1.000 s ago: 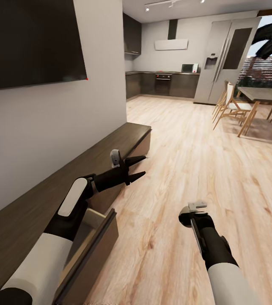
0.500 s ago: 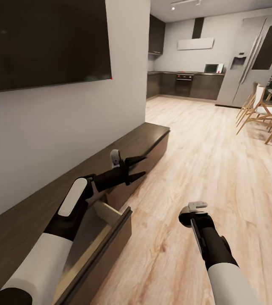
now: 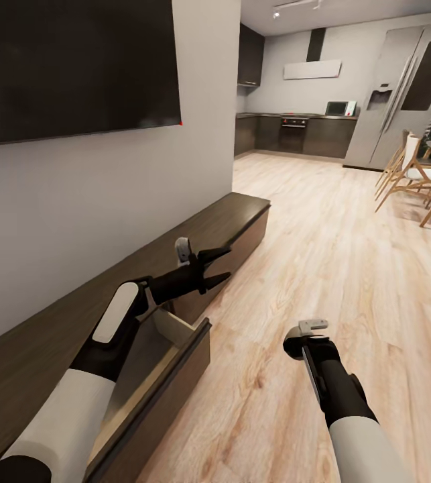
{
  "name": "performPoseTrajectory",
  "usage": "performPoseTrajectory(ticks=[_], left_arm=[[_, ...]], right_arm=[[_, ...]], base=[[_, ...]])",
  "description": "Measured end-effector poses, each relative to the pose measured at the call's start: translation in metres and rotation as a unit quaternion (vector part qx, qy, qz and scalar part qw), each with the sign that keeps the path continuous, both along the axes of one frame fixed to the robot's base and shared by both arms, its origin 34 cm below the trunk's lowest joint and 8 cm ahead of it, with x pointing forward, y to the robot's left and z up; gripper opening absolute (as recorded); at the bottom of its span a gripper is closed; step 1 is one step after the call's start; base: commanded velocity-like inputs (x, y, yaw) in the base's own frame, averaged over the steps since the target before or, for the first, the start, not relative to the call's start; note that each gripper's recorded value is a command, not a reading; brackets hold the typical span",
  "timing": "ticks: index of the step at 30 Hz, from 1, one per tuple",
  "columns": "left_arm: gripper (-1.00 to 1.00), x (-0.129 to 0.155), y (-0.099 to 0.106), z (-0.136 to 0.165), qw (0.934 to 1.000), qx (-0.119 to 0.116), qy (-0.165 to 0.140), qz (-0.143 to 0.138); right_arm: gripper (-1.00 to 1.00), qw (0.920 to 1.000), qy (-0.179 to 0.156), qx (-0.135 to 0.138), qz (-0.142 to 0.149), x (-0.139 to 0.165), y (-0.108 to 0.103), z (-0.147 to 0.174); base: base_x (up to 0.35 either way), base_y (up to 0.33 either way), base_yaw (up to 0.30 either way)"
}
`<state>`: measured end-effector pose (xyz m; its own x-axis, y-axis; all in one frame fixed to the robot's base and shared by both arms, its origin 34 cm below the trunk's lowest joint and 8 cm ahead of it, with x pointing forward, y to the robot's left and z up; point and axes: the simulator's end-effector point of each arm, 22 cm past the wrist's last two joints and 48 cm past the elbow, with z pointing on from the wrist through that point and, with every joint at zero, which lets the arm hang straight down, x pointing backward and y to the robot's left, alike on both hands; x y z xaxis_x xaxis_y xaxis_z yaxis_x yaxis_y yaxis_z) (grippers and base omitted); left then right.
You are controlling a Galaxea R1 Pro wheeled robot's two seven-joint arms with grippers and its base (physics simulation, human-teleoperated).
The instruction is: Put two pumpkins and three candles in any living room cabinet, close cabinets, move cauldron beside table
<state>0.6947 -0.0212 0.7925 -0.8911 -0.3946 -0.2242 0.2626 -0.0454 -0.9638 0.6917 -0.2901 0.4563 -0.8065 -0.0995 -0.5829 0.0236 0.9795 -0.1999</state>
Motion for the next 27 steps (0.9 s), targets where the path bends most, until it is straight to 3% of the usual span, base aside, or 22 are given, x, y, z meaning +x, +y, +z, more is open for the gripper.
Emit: performPoseTrajectory(ticks=[11,27], left_arm=[[1.0,0.0001,0.0,-0.001,1.0,0.0,0.001,0.0],[1.0,0.0009,0.002,-0.0016,1.0,0.001,0.001,0.001]], right_arm=[[-1.0,1.0,0.0,0.0,0.0,0.0,0.0002,-0.0001],[-1.0,1.0,0.002,0.001,0.0,-0.0009,0.0006,-0.0017]], base=[[0.0,0.0,0.258],[-0.094,0.0,0.018]])
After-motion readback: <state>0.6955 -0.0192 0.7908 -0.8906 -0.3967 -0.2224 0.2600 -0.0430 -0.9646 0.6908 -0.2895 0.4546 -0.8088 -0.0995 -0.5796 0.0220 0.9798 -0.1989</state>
